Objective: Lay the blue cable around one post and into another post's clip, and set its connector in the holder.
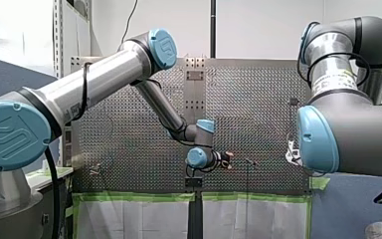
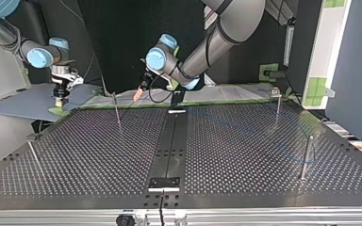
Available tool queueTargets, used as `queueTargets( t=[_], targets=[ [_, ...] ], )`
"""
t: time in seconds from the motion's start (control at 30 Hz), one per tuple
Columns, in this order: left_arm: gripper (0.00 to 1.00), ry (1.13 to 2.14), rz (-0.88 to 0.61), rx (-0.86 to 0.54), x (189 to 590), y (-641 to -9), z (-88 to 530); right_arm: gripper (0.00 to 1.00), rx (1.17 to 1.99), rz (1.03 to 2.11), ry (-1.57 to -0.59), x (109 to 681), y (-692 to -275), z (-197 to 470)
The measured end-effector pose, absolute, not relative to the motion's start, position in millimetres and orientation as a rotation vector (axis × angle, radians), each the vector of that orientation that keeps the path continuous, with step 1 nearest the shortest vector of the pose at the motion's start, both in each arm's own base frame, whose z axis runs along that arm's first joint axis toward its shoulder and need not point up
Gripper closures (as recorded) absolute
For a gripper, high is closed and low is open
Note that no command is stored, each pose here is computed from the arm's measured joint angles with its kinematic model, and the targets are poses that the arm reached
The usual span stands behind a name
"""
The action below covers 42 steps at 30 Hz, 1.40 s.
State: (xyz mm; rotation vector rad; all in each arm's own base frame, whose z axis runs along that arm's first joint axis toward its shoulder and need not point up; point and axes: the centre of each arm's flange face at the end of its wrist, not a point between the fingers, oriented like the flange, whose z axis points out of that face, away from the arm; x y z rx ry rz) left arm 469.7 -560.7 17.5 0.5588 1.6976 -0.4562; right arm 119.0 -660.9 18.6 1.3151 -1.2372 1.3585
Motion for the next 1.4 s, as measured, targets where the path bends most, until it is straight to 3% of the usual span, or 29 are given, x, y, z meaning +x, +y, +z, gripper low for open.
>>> queueTargets(
  t=[0.33,0.9,1.4],
  targets=[
    [0.00,1.697,-0.458,0.560,468.1,-562.1,17.9,1.00,1.285,1.338,-1.212,128.5,-659.9,76.7],
    [0.00,1.695,-0.461,0.565,465.4,-564.5,18.8,1.00,1.345,1.324,-1.136,170.5,-613.1,142.4],
    [0.00,1.700,-0.452,0.553,465.9,-563.4,19.9,1.00,1.306,1.488,-1.054,174.5,-600.2,227.9]
  ],
)
